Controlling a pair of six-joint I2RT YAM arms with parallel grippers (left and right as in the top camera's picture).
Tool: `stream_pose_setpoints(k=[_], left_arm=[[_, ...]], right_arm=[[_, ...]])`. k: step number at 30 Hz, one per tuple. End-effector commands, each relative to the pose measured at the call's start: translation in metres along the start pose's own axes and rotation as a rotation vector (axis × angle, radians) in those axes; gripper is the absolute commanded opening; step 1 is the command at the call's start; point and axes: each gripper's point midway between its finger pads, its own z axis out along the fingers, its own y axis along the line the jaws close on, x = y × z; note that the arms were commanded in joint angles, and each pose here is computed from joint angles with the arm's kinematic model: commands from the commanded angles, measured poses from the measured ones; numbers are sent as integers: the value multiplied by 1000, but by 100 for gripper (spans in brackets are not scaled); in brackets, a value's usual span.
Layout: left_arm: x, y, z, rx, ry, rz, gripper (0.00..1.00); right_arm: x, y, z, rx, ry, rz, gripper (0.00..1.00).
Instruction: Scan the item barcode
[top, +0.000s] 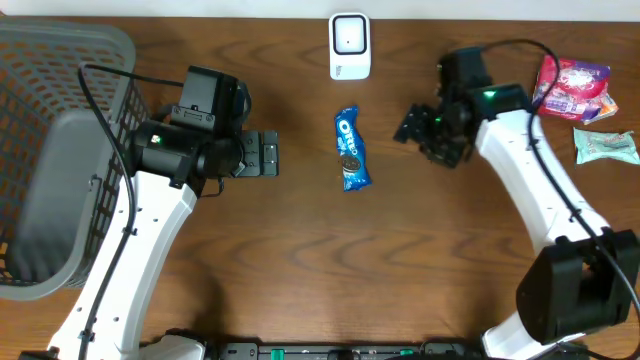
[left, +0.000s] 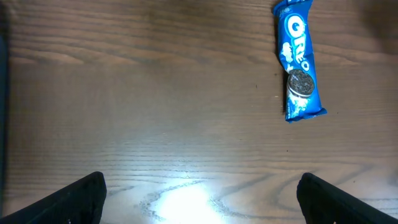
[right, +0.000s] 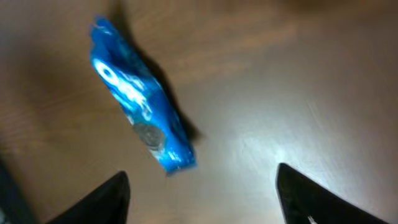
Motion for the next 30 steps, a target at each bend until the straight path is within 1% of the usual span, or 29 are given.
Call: stream_pose_setpoints(k=[1,3,5,6,8,12,14,20,22,23,24,26,28,30], left_arm=[[-1,3,0,-11,-1,12,98],[-1,3,0,-11,-1,12,98],[-1,3,0,-11,-1,12,98],[-1,3,0,-11,-1,12,98],[-1,3,0,-11,-1,12,98],[-1,3,0,-11,-1,12,98],[-1,3,0,-11,-1,12,98],[-1,3,0,-11,-1,12,98],[-1,3,0,-11,-1,12,98],[-1,3,0,-11,-1,12,98],[-1,3,0,-11,-1,12,98],[-1,3,0,-11,-1,12,98],[-1,3,0,-11,-1,12,98],[0,3,0,-11,-1,12,98]], right_arm=[[-13,18,1,57,-153,-143,71],[-15,33,7,47,-198,-179,74],[-14,43,17,33,-208,-201,80],[-13,47,24,27,-205,-208,81],[-10,54,43,8,-180,-219,83],[-2,59,81,-19,-111,-250,85],[4,60,98,-39,-68,-271,89],[20,47,137,-13,27,-261,87],[29,49,147,-38,71,-279,86],[35,53,151,-69,99,-308,84],[41,56,156,-97,125,-334,80],[48,55,164,-104,153,-350,64],[51,51,171,-93,167,-347,44],[53,48,175,-85,177,-344,27]])
